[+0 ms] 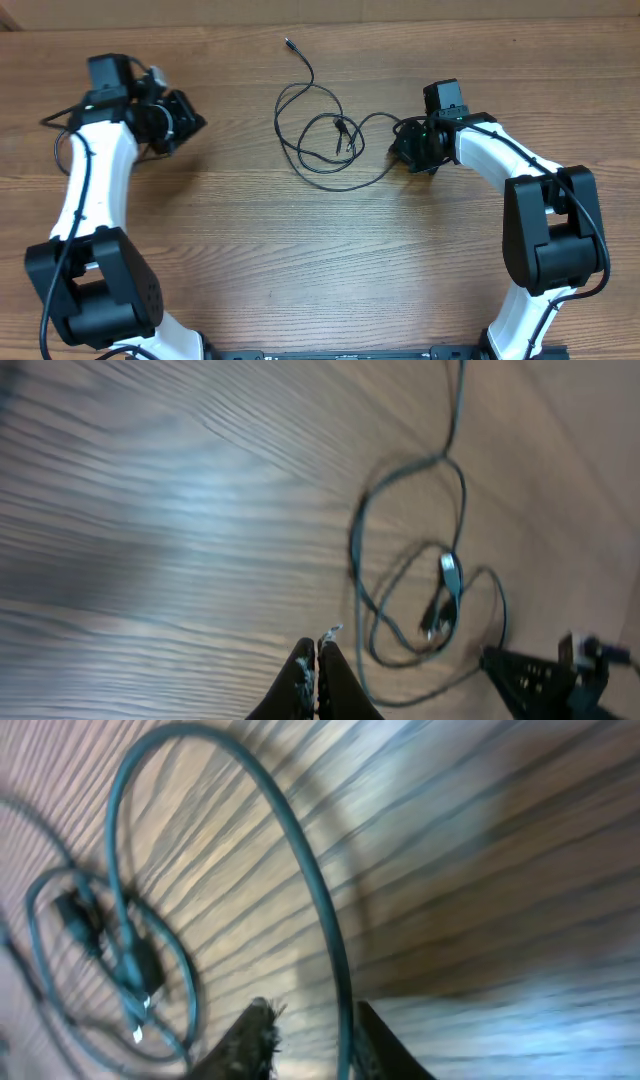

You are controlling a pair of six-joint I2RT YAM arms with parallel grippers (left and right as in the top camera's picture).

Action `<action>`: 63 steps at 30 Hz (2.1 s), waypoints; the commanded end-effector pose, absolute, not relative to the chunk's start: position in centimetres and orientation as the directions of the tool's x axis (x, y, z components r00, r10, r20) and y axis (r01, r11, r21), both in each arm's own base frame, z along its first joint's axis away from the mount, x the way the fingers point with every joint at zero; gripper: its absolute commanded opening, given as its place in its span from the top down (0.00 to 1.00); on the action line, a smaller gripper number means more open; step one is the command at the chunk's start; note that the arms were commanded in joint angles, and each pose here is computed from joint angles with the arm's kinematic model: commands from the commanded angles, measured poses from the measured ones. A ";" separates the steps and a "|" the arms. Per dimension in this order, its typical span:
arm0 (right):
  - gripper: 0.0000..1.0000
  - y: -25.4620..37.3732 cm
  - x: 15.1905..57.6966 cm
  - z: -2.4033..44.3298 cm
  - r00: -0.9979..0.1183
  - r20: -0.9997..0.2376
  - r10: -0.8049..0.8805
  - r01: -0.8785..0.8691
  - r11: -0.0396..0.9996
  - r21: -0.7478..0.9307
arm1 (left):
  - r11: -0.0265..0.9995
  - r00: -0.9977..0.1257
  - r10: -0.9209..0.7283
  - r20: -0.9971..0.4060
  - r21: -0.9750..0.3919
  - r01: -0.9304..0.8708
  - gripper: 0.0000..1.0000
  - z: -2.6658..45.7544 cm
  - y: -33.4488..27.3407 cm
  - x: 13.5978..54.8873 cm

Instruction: Untangle cables

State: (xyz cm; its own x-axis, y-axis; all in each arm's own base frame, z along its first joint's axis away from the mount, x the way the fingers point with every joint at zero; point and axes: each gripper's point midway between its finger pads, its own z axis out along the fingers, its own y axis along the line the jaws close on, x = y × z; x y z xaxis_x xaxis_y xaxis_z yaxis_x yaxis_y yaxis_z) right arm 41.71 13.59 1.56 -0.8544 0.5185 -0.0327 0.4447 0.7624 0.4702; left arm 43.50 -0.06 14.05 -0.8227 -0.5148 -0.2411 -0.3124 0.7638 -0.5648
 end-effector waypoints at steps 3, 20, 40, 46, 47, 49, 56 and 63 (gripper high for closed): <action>0.66 15.3 41.3 4.5 -0.903 -0.039 0.429 0.335 0.758 0.560 | 0.830 -0.865 -0.424 -0.267 -0.498 -0.253 0.96 13.4 -2.9 42.9; 0.17 16.6 39.1 8.6 -0.926 -0.081 0.368 0.263 0.785 0.561 | 0.891 -0.935 -0.301 -0.186 -0.404 -0.207 0.85 9.0 -7.9 41.6; 0.12 16.5 39.1 7.8 -0.908 -0.125 0.399 0.297 0.826 0.480 | 0.915 -0.981 -0.188 -0.043 -0.371 -0.159 0.91 2.7 -12.7 39.7; 0.18 16.9 39.1 7.7 -0.900 -0.140 0.413 0.308 0.829 0.468 | 0.924 -0.988 -0.136 -0.071 -0.369 -0.100 0.96 2.4 -14.8 39.8; 0.21 17.0 39.2 7.7 -0.900 -0.146 0.411 0.304 0.832 0.464 | 0.925 -0.989 -0.131 -0.075 -0.368 -0.094 0.96 2.4 -15.0 39.8; 0.31 17.1 39.2 7.7 -0.899 -0.156 0.408 0.301 0.838 0.456 | 0.927 -0.989 -0.125 -0.080 -0.365 -0.087 0.96 2.4 -15.2 39.8; 0.83 17.9 39.2 7.6 -0.900 -0.205 0.386 0.274 0.864 0.422 | 0.934 -0.991 -0.106 -0.087 -0.350 -0.069 0.96 2.3 -15.8 39.5; 0.96 18.0 39.3 7.6 -0.898 -0.217 0.382 0.268 0.867 0.419 | 0.935 -0.991 -0.095 -0.092 -0.351 -0.057 0.96 2.3 -16.2 39.5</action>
